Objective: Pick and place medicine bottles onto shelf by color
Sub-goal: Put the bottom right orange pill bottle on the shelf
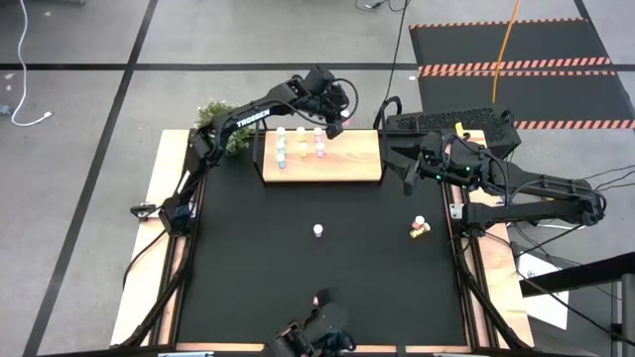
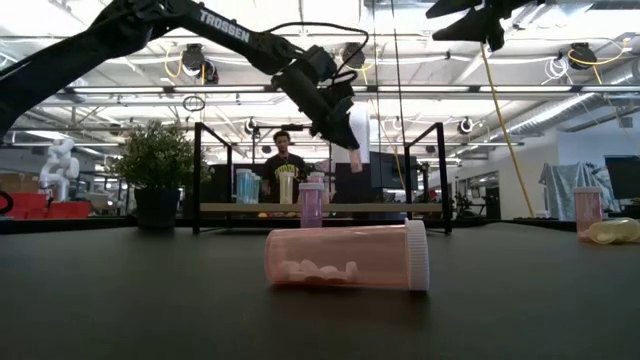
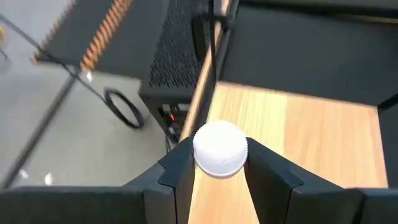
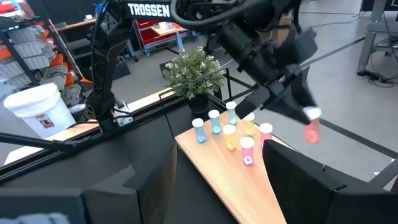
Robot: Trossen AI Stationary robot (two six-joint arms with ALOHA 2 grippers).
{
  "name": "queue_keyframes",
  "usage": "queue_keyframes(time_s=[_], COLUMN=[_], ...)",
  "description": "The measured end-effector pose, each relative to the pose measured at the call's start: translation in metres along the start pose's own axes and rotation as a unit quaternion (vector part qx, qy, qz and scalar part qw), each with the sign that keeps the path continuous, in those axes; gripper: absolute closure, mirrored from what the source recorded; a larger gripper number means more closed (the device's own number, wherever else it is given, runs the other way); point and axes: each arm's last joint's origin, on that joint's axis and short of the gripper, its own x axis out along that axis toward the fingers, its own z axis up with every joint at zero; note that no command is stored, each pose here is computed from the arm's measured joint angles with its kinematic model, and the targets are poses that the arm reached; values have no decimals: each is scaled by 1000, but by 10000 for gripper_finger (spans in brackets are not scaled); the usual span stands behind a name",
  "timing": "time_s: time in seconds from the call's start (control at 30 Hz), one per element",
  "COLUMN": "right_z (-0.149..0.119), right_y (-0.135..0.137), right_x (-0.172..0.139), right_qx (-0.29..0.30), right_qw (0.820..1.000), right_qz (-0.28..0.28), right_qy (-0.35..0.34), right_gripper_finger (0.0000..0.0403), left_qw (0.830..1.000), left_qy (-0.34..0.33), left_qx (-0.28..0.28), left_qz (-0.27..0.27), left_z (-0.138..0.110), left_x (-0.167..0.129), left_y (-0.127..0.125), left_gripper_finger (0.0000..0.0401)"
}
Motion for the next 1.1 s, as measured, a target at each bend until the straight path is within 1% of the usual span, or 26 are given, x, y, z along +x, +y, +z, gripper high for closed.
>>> queue_keyframes(time_s=[0.07,0.17,0.43,0.57,0.97,1.1], right_z=[0,0,0,0,0,0], right_y=[0,0,-1,-3,-5,-5], right_x=[0,0,0,0,1,1], right_qx=[-1,-2,-17,-16,-23,-27], right_qw=[1000,1000,1000,1000,999,999], right_qz=[0,-1,-9,-21,-27,-27], right_qy=[0,1,0,-1,1,2], right_gripper_finger=[167,167,167,167,167,167], left_qw=[1000,1000,999,998,997,996], left_qy=[12,23,42,55,73,76], left_qx=[-8,-3,-5,-6,11,25], left_qz=[-3,-7,-24,-29,-37,-40], left_z=[-3,-7,-24,-30,-35,-35], left_x=[1,4,32,39,41,41], left_y=[0,0,0,-1,-3,-3], left_gripper_finger=[274,274,274,274,274,269])
